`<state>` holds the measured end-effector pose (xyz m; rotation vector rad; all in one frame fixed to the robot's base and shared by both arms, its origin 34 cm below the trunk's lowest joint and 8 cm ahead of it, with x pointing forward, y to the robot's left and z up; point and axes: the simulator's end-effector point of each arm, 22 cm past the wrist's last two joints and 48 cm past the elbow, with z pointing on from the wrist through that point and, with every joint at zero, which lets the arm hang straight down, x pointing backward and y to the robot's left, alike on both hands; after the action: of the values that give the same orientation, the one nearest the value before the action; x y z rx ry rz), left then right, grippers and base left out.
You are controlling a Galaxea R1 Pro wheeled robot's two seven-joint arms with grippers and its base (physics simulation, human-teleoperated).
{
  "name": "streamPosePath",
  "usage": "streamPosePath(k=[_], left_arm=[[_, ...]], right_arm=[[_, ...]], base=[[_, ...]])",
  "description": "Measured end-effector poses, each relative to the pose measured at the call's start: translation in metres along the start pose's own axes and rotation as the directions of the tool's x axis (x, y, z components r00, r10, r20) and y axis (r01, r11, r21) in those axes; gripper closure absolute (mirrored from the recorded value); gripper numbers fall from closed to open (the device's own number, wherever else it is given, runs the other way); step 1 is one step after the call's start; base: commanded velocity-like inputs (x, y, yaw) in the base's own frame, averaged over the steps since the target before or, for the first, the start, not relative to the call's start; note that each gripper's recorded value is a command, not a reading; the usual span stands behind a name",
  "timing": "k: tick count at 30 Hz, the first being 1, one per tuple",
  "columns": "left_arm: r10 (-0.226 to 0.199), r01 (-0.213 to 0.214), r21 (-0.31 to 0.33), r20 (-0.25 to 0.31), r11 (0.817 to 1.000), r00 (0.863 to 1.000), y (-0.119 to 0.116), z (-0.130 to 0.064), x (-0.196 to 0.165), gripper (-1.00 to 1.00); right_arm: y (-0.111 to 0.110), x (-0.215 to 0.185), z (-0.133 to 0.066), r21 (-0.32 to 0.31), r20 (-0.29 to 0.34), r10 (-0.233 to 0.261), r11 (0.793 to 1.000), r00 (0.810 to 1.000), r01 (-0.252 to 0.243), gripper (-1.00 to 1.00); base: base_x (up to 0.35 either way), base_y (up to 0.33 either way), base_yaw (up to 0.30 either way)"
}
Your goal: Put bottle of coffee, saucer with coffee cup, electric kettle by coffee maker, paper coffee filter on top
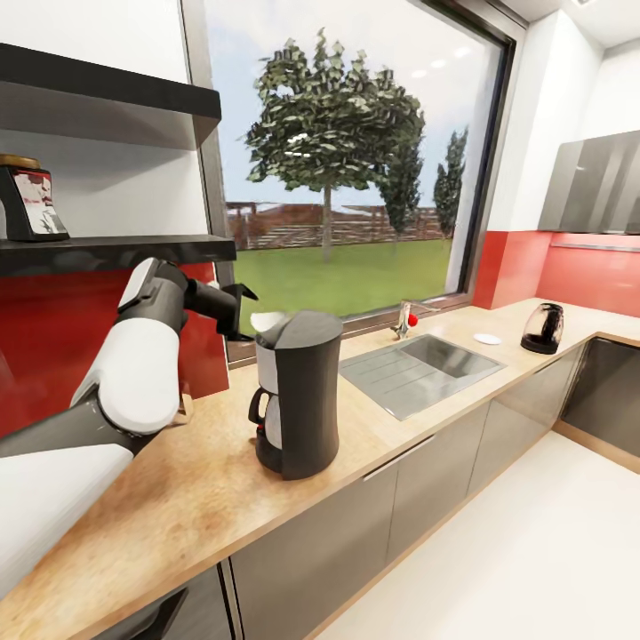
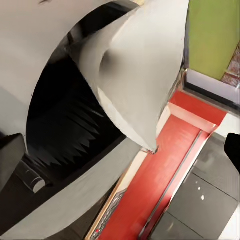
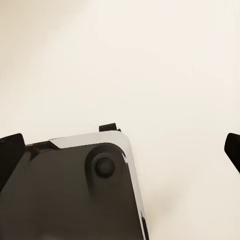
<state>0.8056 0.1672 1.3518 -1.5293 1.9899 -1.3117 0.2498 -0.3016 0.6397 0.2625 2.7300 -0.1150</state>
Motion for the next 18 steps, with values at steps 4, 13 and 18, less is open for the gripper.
streamPosePath(k=[4, 13, 18], left_arm=[[0.001, -0.001, 0.007, -0.001, 1.0, 1.0, -0.003, -0.001, 0.0, -1.0], [0.03, -0.028, 0.04, -0.037, 0.999, 0.999, -0.008, -0.011, -0.008, -1.0], [0.079, -0.076, 0.055, -0.042, 0.996, 0.996, -0.007, -0.02, -0.024, -1.0]], right_arm=[[0.0, 0.0, 0.0, 0.0, -0.001, 0.001, 1.0, 1.0, -0.001, -1.0], [0.0, 0.0, 0.0, 0.0, 0.0, 0.001, 1.0, 1.0, -0.001, -1.0], [0.0, 0.0, 0.0, 0.0, 0.0, 0.001, 1.0, 1.0, -0.001, -1.0]], base=[[0.0, 0.0, 0.0], [0.0, 0.0, 0.0], [0.0, 0.0, 0.0]])
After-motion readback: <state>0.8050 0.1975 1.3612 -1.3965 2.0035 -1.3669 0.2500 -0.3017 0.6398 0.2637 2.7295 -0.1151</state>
